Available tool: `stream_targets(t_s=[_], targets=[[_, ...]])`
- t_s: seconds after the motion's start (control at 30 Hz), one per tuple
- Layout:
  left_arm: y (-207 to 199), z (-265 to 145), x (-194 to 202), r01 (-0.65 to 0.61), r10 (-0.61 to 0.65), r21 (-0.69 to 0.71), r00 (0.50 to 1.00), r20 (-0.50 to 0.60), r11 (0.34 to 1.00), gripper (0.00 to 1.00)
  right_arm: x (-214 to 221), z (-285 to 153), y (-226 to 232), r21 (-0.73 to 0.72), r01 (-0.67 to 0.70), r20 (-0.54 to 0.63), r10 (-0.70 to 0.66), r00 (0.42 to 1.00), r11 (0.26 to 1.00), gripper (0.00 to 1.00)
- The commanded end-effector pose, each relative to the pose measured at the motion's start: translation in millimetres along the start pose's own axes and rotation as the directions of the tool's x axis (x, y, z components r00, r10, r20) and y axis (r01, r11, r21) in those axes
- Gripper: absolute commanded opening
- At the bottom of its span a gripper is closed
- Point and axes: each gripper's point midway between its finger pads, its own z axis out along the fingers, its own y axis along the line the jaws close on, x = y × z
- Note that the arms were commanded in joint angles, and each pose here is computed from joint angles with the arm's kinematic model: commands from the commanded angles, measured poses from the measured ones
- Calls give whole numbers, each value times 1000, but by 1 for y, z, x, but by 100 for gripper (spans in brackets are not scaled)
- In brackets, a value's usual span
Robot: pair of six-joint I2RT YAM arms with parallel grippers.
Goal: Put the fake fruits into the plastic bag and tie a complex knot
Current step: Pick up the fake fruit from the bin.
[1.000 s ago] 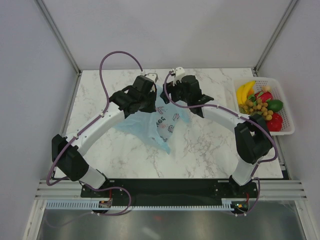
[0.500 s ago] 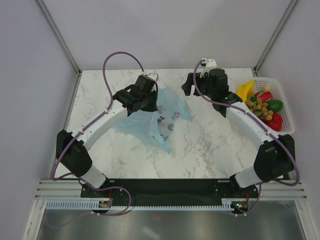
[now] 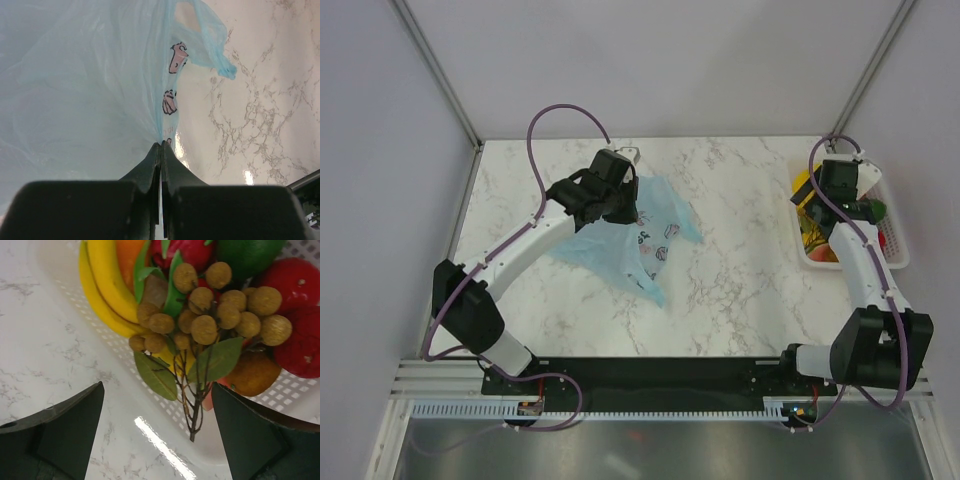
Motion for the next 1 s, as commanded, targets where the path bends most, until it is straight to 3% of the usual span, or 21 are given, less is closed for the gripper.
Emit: stream_targets(t_s=[0.0,0.23,0.63,0.9,0.97], targets=[[-14,-12,-21,30,-34,58,997,68,998,2,-8,-11,-39,159,-105,66,96,993,982,97],[-19,-19,-27,26,-35,91,994,99,996,2,0,-3,-78,236,-162,78,147,986,958,96],[-9,-20,-27,16,-21,47,993,117,999,2,16,28,-46,87,-303,-19,305,952,949,88],[-7,-19,-26,3,-7,37,993,118,999,2,41,44,-48,117,-355,-53,363,930,928,77],[-8,-18,-26,1,-5,44,994,111,999,2,43,46,-50,130,-358,-51,366,929,925,68]])
